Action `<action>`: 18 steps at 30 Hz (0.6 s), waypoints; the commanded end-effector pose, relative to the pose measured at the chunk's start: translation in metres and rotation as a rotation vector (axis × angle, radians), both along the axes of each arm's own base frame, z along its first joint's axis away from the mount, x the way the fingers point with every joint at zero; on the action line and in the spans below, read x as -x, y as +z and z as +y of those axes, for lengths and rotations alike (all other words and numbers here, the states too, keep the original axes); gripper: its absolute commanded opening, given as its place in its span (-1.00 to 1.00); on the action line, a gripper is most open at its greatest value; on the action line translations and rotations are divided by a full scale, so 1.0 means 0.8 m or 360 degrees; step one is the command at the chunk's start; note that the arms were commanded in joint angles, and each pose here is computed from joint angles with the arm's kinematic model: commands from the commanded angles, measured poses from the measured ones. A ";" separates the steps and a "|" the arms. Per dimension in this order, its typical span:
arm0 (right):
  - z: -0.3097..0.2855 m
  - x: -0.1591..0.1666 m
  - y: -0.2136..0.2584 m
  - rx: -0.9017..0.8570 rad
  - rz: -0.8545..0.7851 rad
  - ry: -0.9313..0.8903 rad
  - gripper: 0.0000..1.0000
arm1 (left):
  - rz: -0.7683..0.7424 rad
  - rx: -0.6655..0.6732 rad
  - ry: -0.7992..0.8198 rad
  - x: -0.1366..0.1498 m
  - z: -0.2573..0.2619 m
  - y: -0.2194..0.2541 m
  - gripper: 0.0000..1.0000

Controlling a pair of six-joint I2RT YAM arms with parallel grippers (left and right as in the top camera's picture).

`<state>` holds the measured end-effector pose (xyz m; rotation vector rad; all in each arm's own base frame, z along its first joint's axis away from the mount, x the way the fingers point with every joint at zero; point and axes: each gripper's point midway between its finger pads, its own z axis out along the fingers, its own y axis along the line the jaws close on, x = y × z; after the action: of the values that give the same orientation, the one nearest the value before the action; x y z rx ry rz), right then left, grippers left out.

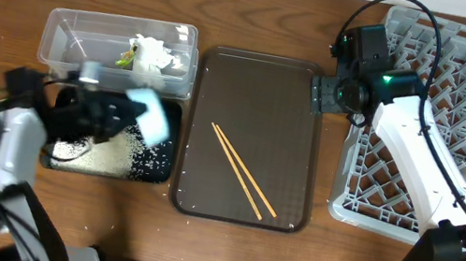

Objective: Sort waste into correct bins and load items into the dishwasher rack
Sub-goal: 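Bring the emptied bowl back and set it on the brown tray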

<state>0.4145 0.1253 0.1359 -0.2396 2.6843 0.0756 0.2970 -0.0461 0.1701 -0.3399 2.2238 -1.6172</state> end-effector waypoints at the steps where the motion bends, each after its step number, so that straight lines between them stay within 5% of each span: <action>1: -0.009 -0.002 0.001 0.0010 -0.0007 -0.0043 0.63 | -0.0007 -0.0365 -0.0157 -0.002 -0.039 -0.004 -0.88; 11: -0.024 -0.006 0.003 0.0082 -0.0033 -0.0156 0.60 | -0.0249 -0.1065 -0.0419 -0.021 -0.166 -0.051 -0.85; 18: -0.026 -0.012 0.025 0.0030 -0.0094 -0.0182 0.62 | -0.0488 -0.1238 -0.0483 -0.044 -0.238 -0.087 -0.83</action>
<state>0.4174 0.1132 0.1364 -0.1617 2.6822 0.0132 0.3158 -0.2360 0.1140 0.4771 2.5048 -0.8784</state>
